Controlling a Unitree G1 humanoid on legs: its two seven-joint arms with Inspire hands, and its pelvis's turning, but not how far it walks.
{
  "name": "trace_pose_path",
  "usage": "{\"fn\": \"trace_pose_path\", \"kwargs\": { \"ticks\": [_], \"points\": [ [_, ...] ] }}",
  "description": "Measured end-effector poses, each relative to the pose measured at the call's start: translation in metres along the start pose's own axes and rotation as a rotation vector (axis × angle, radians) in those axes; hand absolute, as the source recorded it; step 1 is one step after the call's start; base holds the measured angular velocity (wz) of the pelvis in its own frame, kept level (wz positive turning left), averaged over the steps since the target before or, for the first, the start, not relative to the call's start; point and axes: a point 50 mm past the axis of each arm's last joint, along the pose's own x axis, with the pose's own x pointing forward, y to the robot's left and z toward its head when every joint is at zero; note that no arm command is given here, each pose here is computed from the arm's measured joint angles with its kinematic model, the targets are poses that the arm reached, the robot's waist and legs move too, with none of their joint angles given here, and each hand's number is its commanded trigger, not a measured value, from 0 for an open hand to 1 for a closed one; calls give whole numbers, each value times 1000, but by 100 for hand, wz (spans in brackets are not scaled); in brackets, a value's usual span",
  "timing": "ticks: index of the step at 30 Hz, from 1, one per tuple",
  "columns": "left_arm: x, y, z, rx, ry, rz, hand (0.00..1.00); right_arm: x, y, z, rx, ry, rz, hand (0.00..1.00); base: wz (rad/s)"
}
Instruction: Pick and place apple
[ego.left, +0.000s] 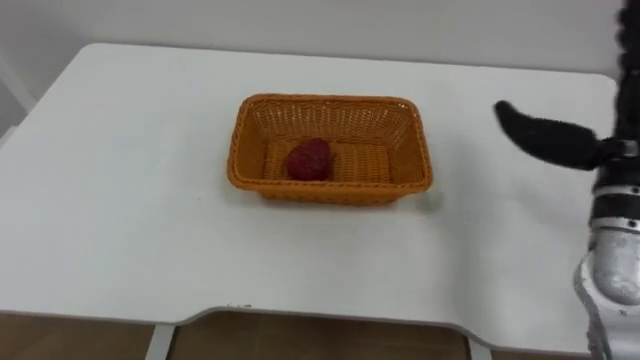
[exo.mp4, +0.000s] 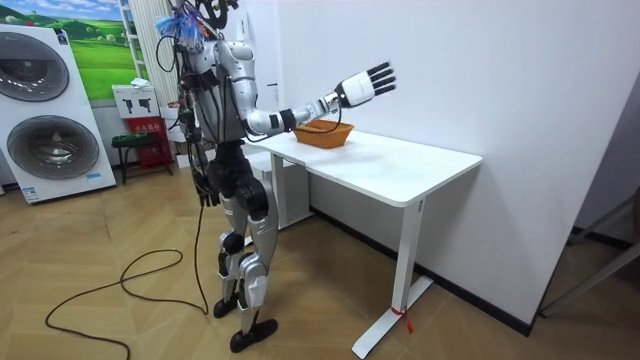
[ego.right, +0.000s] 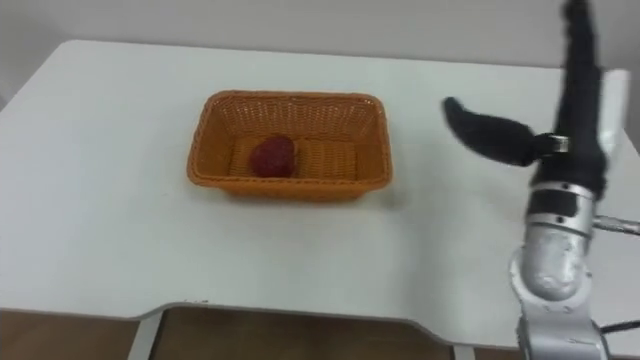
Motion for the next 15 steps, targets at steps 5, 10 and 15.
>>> {"fn": "trace_pose_path", "kwargs": {
  "ticks": [5, 10, 15],
  "points": [
    [-2, 4, -9, -30, 23, 37, 0, 8, -52, -9, 29, 29, -411, 0, -2],
    [-1, 7, -7, -31, 16, 77, 0, 2, -100, -34, 118, 188, -785, 0, -4],
    [-1, 14, 7, -42, -25, 105, 0, -20, -127, -77, 117, 439, -997, 0, -1]
  ]
}}
